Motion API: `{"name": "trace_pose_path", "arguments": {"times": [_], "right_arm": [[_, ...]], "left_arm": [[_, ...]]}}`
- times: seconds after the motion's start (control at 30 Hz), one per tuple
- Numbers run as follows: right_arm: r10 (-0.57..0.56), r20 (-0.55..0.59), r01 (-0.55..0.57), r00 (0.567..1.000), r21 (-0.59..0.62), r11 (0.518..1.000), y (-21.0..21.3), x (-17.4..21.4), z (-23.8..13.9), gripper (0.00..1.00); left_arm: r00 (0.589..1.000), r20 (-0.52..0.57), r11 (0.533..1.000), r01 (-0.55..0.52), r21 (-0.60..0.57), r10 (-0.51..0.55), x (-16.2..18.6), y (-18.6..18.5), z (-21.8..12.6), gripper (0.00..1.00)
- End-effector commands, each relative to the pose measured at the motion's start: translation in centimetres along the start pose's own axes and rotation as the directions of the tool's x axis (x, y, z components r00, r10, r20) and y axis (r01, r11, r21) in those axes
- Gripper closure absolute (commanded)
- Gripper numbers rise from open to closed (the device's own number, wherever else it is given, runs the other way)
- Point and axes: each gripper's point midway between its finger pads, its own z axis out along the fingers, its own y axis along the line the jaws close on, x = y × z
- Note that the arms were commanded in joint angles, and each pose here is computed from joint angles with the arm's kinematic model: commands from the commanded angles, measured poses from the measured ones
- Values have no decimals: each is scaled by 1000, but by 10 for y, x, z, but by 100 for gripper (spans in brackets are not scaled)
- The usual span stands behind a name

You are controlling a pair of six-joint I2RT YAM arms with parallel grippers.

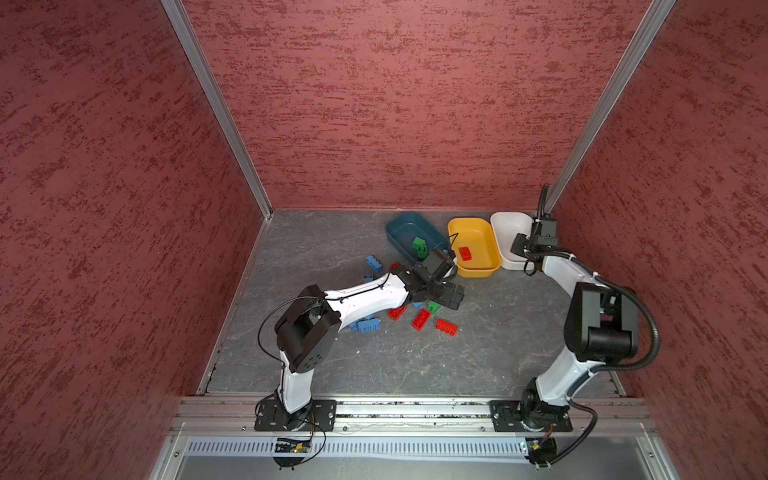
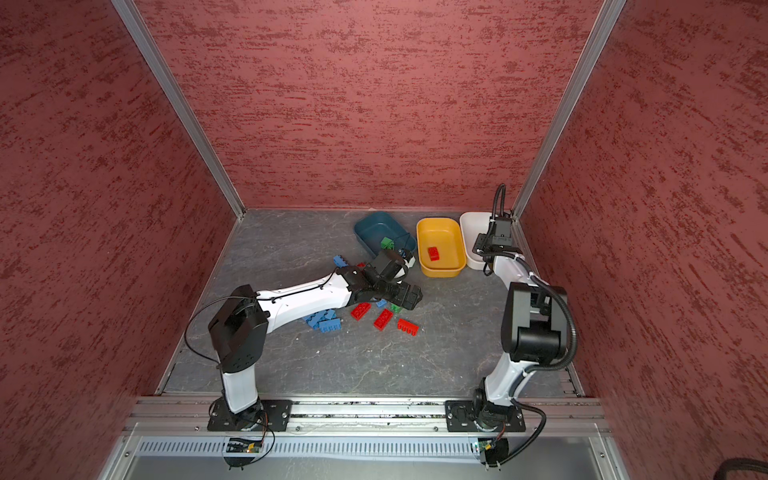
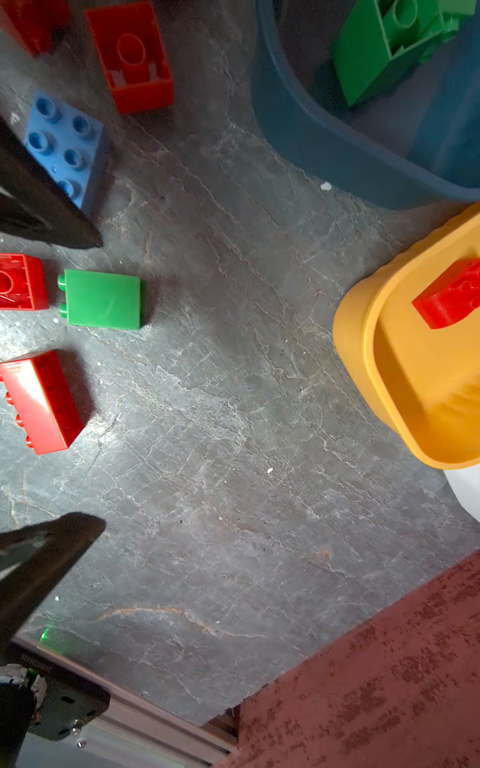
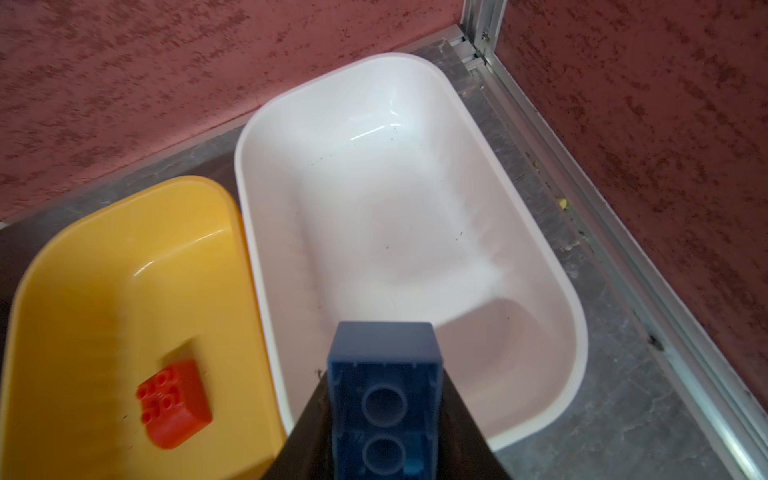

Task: Sort the legos into containers by color
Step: 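Drop the blue brick in the white tub while the left gripper grasps green, then drop the green brick in the teal tub with left while right grasps red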

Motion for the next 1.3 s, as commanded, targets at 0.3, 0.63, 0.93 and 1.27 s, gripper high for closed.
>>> {"name": "trace_pose_path", "arguments": {"times": [0.3, 0.63, 0.93, 1.27], "right_arm": [[-47, -25, 48, 999, 49, 998, -3, -18, -4, 28], [0, -14, -1, 1000, -76, 997, 21, -9, -42, 1], [89, 12, -83, 996, -269, 959, 56, 2, -82, 1], [111, 12, -102, 994, -307, 946, 62, 11, -98, 1]], "left_arm": [[977, -210, 971, -79, -223, 32, 35, 47, 29, 19], [959, -283, 964, -86, -252, 12, 43, 60, 42, 20], [923, -385, 964, -116, -240, 16, 60, 68, 55, 33], [911, -412, 967, -118, -225, 15, 66, 68, 66, 48]]}}
